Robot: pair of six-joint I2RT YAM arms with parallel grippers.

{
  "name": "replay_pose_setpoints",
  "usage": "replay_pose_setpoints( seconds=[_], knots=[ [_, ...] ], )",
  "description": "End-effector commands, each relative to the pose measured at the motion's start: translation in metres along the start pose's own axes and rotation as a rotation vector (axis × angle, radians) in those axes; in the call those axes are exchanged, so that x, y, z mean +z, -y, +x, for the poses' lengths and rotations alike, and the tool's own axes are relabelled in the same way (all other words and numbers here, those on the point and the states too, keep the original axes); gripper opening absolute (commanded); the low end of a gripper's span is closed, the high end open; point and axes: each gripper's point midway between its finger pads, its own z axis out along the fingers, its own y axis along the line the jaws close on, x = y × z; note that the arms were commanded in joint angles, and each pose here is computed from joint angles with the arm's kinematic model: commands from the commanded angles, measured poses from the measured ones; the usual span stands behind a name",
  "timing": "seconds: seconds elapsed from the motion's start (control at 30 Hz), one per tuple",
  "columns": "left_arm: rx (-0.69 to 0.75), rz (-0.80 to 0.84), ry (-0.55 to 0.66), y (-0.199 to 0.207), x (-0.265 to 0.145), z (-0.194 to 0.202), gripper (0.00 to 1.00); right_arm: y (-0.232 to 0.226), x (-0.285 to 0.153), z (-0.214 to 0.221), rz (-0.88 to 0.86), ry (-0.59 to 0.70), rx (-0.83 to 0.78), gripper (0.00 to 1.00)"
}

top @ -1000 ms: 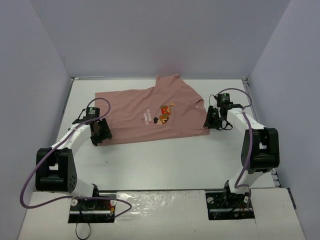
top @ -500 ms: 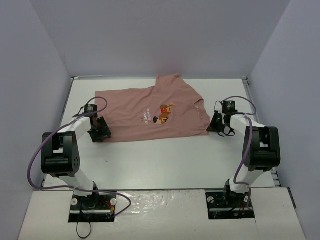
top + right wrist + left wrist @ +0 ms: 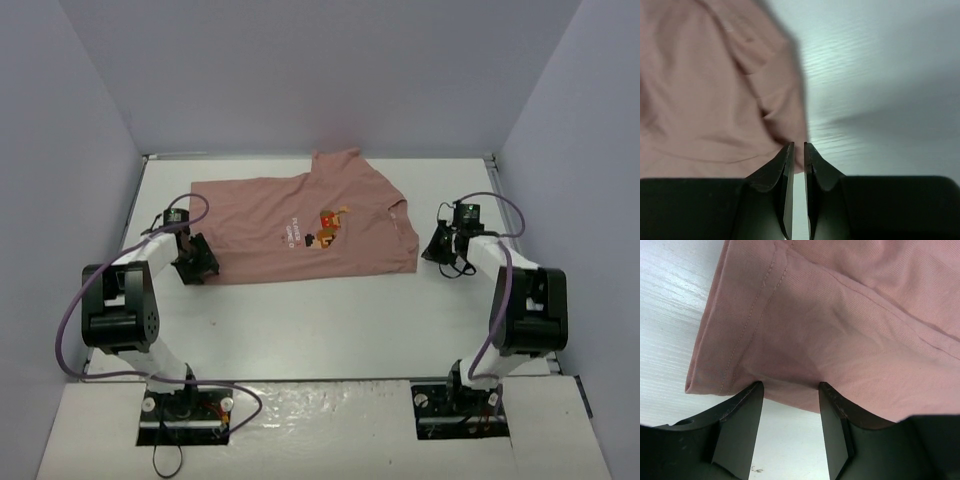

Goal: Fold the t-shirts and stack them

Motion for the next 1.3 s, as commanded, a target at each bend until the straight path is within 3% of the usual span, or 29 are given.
replay_pose_setpoints(
  seconds=[0.0,0.13,0.37,0.63,0.8,0.93,1.07,1.27],
  knots=[
    [-0.002,-0.032,0.031,-0.009,0.001,-0.007,0.45,-0.068,-0.043,-0.027,-0.204,0.119,-0.140,0.13],
    [-0.004,-0.026,0.035,-0.008,0.003,-0.008,0.45,-0.084,-0.036,-0.009,-0.275,0.041,-0.153,0.14],
    [-0.010,-0.029,0.019,-0.010,0.008,-0.004,0.45,-0.066,-0.004,0.019,-0.232,-0.066,-0.106,0.13],
    [-0.002,-0.061,0.015,-0.016,0.008,-0.002,0.45,-0.013,0.025,0.050,-0.093,-0.145,-0.050,0.10],
    [0.004,-0.100,0.008,-0.024,0.005,0.000,0.45,0.032,0.019,0.044,0.035,-0.108,0.001,0.10],
    [0.007,-0.114,0.009,-0.026,0.002,0.001,0.45,0.039,0.012,0.038,0.080,-0.083,0.002,0.14],
    [0.010,-0.081,0.025,-0.019,-0.005,-0.002,0.45,0.026,0.002,0.030,0.050,-0.067,-0.029,0.18],
    [0.059,0.021,0.145,0.012,-0.057,-0.020,0.46,-0.031,-0.038,-0.010,0.023,0.069,-0.174,0.27]
  ],
)
